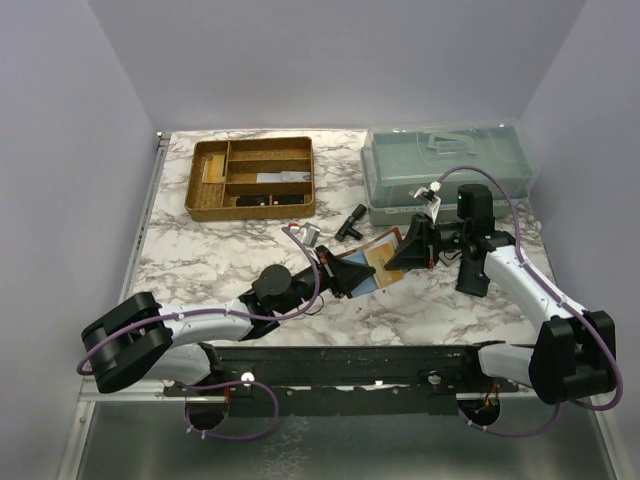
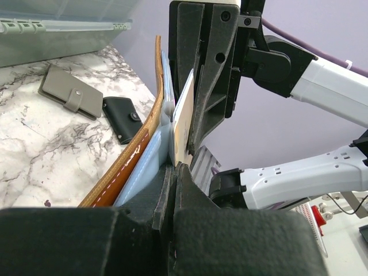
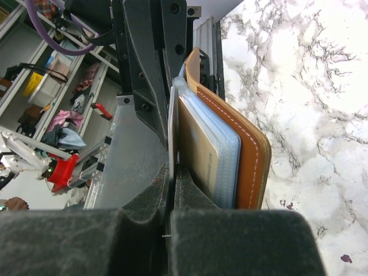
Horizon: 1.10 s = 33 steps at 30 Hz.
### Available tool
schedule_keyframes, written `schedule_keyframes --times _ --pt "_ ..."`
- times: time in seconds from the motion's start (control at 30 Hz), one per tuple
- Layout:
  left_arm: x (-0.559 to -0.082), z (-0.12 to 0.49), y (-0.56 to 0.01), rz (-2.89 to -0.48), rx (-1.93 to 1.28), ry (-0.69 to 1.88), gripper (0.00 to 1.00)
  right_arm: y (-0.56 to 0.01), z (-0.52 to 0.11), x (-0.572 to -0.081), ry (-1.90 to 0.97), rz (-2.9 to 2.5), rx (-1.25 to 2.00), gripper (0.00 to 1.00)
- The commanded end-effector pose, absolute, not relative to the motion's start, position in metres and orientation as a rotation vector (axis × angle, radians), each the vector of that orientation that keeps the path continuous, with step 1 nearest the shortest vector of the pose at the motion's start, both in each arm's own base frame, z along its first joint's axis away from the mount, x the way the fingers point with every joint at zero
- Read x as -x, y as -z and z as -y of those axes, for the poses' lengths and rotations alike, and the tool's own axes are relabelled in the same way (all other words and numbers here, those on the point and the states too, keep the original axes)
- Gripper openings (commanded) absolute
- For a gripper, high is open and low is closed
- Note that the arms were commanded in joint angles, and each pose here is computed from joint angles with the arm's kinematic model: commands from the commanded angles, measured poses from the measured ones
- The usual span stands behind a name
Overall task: Take the credit cards out of the card holder
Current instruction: Remove the credit card from the card holder.
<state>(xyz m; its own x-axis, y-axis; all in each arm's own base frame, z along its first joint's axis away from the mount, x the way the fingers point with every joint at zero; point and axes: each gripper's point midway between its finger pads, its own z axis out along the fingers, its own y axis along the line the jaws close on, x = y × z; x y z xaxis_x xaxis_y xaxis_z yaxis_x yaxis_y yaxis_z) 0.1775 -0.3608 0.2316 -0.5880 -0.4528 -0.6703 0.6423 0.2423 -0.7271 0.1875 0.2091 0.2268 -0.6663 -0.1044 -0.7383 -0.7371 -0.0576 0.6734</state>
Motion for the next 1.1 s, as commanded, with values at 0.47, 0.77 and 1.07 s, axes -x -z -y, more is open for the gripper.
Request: schedule_keyframes --times 0.47,0.77,1.07 --pt "-0.18 0.349 -0.243 -1.539 -0.169 1.535 0.0 -0.232 -0.203 -0.178 -1.863 -1.711 0.904 0.01" --pt "-0.18 0.367 -0.248 -1.539 -0.188 1.597 0.28 -0.229 -0.203 -0.18 -1.881 -1.725 0.891 0.0" --pt "-0.187 0.372 -0.239 -1.573 -0.152 1.593 0.36 -0.23 -0.202 -0.178 -1.895 -1.722 0.894 0.0"
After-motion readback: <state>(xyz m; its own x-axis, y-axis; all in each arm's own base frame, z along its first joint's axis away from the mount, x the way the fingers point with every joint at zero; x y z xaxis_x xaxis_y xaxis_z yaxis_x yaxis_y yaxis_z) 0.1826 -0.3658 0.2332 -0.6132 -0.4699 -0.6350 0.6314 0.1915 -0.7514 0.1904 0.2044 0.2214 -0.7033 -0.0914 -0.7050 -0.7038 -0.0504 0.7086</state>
